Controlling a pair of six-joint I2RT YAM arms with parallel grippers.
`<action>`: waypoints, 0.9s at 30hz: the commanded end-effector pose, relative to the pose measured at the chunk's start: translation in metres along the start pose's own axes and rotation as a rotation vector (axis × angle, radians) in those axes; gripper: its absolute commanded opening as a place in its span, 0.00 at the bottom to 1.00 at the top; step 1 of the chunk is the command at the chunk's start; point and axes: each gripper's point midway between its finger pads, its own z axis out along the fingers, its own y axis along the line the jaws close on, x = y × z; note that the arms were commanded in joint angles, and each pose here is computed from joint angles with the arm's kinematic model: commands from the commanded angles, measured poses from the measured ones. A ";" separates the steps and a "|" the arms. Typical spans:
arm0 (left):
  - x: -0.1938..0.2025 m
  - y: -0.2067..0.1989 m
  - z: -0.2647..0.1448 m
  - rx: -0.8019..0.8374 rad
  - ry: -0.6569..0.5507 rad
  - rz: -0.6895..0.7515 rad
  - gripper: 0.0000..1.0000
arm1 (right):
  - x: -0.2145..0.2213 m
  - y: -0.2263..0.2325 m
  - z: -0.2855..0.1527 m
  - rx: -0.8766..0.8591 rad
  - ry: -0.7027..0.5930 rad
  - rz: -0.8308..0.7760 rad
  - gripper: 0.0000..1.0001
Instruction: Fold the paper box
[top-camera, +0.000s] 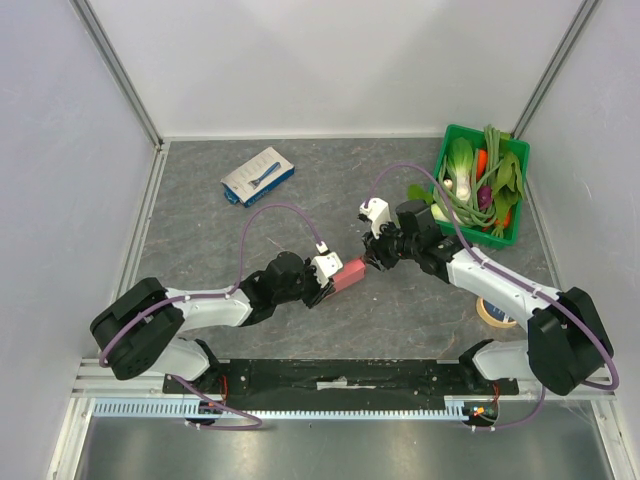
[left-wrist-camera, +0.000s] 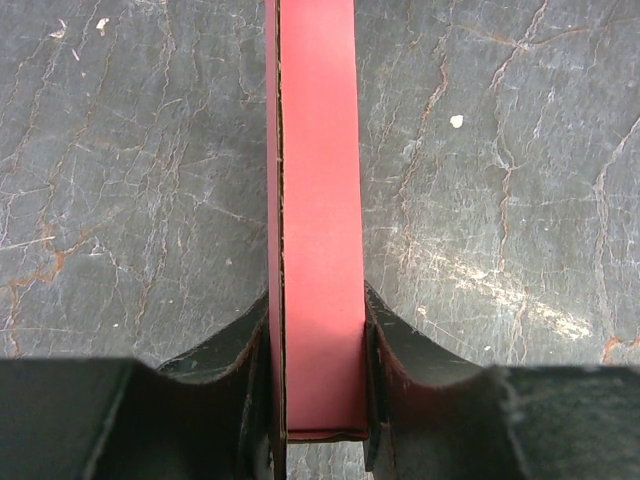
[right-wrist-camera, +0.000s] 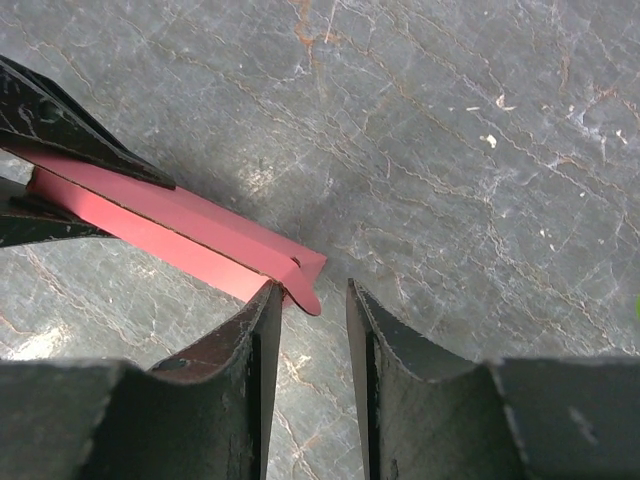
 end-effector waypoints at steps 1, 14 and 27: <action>-0.018 0.002 0.002 0.008 -0.061 0.051 0.33 | -0.036 0.002 -0.001 -0.029 -0.099 -0.063 0.40; -0.016 0.008 0.005 -0.025 -0.044 0.045 0.31 | -0.032 0.015 0.003 -0.068 -0.058 0.039 0.00; -0.013 0.014 0.010 -0.052 -0.016 0.038 0.30 | -0.018 0.020 0.018 0.257 -0.033 0.379 0.00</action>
